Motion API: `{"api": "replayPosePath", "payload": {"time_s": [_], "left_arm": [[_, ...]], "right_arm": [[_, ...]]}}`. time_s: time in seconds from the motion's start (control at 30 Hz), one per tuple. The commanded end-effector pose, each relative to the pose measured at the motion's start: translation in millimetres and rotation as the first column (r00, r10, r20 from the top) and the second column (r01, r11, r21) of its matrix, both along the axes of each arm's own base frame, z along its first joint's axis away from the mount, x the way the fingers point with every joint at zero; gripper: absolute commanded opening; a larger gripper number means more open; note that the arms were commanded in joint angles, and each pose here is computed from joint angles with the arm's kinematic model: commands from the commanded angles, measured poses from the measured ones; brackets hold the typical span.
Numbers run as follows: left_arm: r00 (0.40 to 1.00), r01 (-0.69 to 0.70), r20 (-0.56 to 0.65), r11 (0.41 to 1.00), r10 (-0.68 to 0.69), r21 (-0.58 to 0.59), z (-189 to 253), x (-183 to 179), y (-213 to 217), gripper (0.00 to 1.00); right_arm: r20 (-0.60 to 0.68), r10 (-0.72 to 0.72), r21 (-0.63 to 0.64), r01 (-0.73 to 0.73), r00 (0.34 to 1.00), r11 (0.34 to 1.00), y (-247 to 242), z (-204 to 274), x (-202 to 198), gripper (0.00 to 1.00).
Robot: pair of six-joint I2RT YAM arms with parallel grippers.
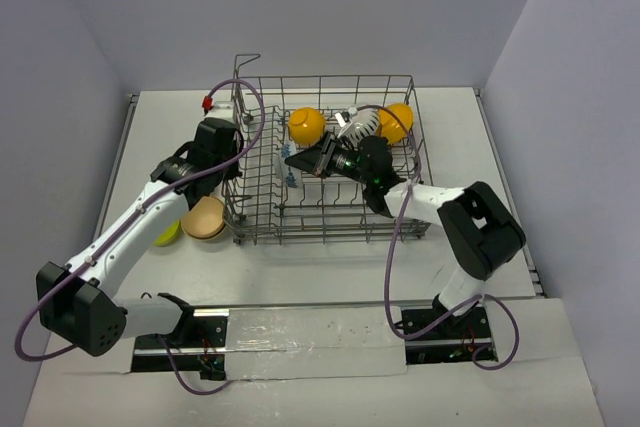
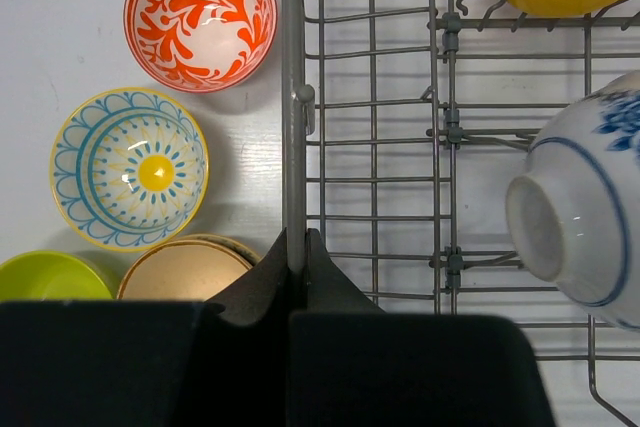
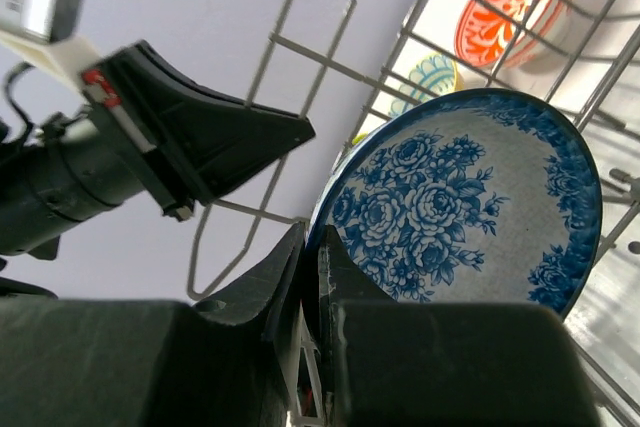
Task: Load the bowls into the dish rack
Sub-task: Insert the bowl into the dish rack.
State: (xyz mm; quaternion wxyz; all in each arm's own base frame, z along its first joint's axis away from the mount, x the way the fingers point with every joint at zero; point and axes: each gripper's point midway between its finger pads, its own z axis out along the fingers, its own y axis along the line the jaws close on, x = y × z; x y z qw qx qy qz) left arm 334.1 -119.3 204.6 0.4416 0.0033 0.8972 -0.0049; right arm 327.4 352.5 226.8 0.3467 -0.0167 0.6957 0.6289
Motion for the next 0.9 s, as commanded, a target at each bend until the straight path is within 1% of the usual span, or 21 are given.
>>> {"api": "replayPosePath", "payload": {"time_s": [0.0,0.37,0.63,0.87], "left_arm": [[0.997,0.075,-0.022,0.997,-0.075,-0.014,-14.2,-5.9,-14.9,0.00],[0.995,0.100,-0.026,0.995,-0.101,-0.028,-17.7,-9.7,-18.6,0.00],[0.994,0.103,-0.026,0.994,-0.104,-0.027,-17.9,-10.1,-18.5,0.00],[0.994,0.101,-0.030,0.995,-0.102,-0.022,-19.2,-11.3,-17.1,0.00]], "right_arm": [[0.105,0.004,0.099,-0.014,0.994,0.995,12.0,41.8,2.8,0.00],[0.057,-0.039,0.061,0.035,0.998,0.998,9.8,13.5,0.9,0.00],[0.048,-0.073,0.017,0.072,0.996,0.997,-1.5,-2.0,-6.4,0.00],[0.039,-0.099,-0.018,0.100,0.994,0.995,-6.0,-11.7,-5.2,0.00]]}}
